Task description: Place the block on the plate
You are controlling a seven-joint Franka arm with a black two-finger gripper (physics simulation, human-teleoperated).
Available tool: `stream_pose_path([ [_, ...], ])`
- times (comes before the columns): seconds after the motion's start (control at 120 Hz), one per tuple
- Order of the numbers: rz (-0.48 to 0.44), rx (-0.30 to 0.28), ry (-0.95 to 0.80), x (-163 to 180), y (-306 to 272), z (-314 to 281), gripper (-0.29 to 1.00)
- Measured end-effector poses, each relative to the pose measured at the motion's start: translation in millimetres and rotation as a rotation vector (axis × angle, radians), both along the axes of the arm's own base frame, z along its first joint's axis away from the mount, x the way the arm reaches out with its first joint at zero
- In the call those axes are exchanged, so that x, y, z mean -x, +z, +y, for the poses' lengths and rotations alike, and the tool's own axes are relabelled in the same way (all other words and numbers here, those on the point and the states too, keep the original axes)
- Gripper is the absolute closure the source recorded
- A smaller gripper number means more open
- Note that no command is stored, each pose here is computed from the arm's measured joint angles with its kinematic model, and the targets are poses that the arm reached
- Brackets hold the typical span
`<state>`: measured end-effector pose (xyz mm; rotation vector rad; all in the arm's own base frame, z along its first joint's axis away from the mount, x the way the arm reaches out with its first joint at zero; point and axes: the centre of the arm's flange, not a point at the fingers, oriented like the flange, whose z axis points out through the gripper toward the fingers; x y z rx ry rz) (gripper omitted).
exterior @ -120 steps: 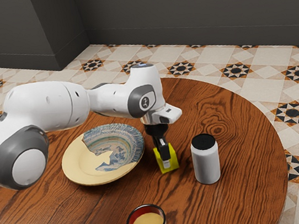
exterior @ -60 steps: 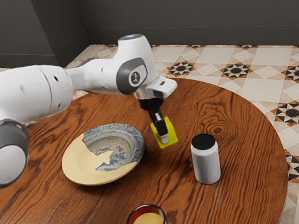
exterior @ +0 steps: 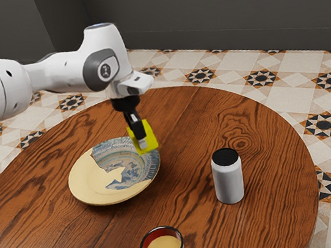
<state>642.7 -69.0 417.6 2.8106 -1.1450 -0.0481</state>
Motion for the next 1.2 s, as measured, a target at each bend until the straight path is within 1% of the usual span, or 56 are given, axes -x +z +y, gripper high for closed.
stream_pose_path([
  [0.2,0.037,-0.018,0.095,17,-8,71,0.27],
  [0.342,0.059,-0.016,0.142,30,-15,110,0.27],
  [0.6,0.078,-0.013,0.184,48,-24,159,0.27],
  [0.692,0.089,-0.004,0.205,51,-35,177,0.27],
  [0.858,0.108,-0.002,0.185,46,-62,175,0.27],
  [1.058,0.1,-0.001,0.155,38,-72,169,0.27],
  [1.2,0.085,-0.01,0.119,21,-76,157,0.27],
])
